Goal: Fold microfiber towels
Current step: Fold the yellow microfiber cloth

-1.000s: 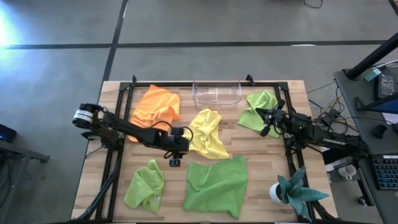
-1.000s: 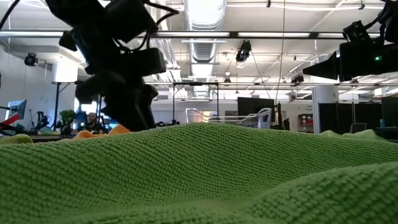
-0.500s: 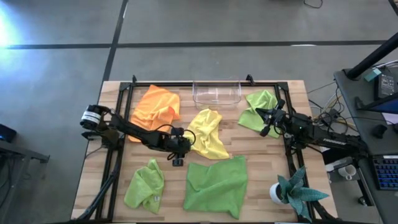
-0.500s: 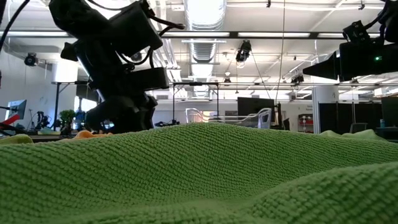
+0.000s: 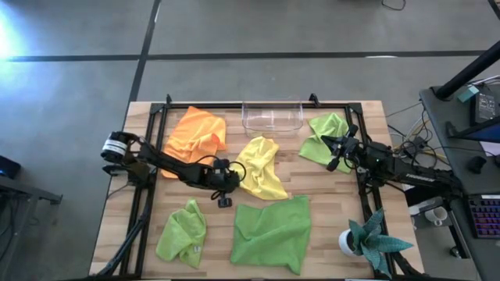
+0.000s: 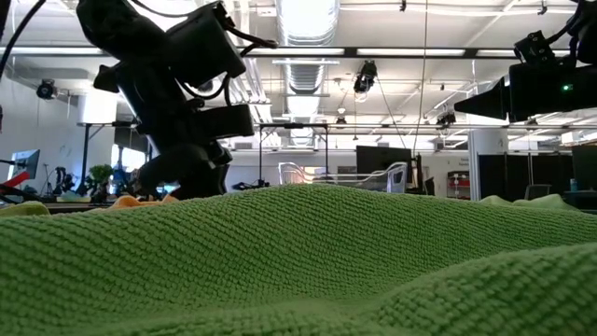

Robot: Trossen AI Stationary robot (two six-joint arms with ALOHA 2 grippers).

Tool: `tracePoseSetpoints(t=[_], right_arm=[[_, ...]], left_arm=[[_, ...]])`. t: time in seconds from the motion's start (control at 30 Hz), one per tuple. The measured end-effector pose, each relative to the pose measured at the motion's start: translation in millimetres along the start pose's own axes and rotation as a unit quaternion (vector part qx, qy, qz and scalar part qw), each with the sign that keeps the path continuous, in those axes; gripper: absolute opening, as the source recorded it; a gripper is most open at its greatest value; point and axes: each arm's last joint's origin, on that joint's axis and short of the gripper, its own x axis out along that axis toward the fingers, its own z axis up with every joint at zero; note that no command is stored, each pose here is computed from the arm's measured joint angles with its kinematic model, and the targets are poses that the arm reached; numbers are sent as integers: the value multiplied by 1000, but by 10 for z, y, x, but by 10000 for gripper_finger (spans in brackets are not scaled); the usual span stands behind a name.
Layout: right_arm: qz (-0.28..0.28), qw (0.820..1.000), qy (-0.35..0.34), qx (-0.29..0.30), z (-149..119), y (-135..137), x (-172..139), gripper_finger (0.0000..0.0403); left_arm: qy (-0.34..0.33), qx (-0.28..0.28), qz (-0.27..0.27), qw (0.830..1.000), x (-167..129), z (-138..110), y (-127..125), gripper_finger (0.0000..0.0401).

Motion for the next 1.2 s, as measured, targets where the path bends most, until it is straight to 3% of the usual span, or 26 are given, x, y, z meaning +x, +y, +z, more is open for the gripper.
tracePoseSetpoints(t=[0.23,0.37,0.43,0.57,0.7,0.93,1.07,1.2], right_arm=[[0,1000,0,0,-1,0,0,18],[0,1000,0,0,-1,0,0,18],[-28,1000,3,-3,-1,-17,0,18],[-95,992,16,-76,3,-61,-4,18],[-102,988,23,-116,1,-66,-5,18],[-102,988,22,-111,1,-66,-5,18],[-95,994,12,-44,5,-61,-4,18],[-67,988,-24,140,43,-50,-2,18]], left_arm=[[21,-56,-21,998,-185,65,19,1],[8,-117,-36,992,-296,108,33,1],[-1,-142,-38,989,-351,131,43,1],[-23,-173,-46,984,-485,176,69,0],[-38,-192,-53,979,-603,201,94,0],[-61,-197,-64,976,-795,228,136,0],[-68,-210,-72,973,-866,237,149,0],[-70,-211,-73,972,-922,229,164,0]])
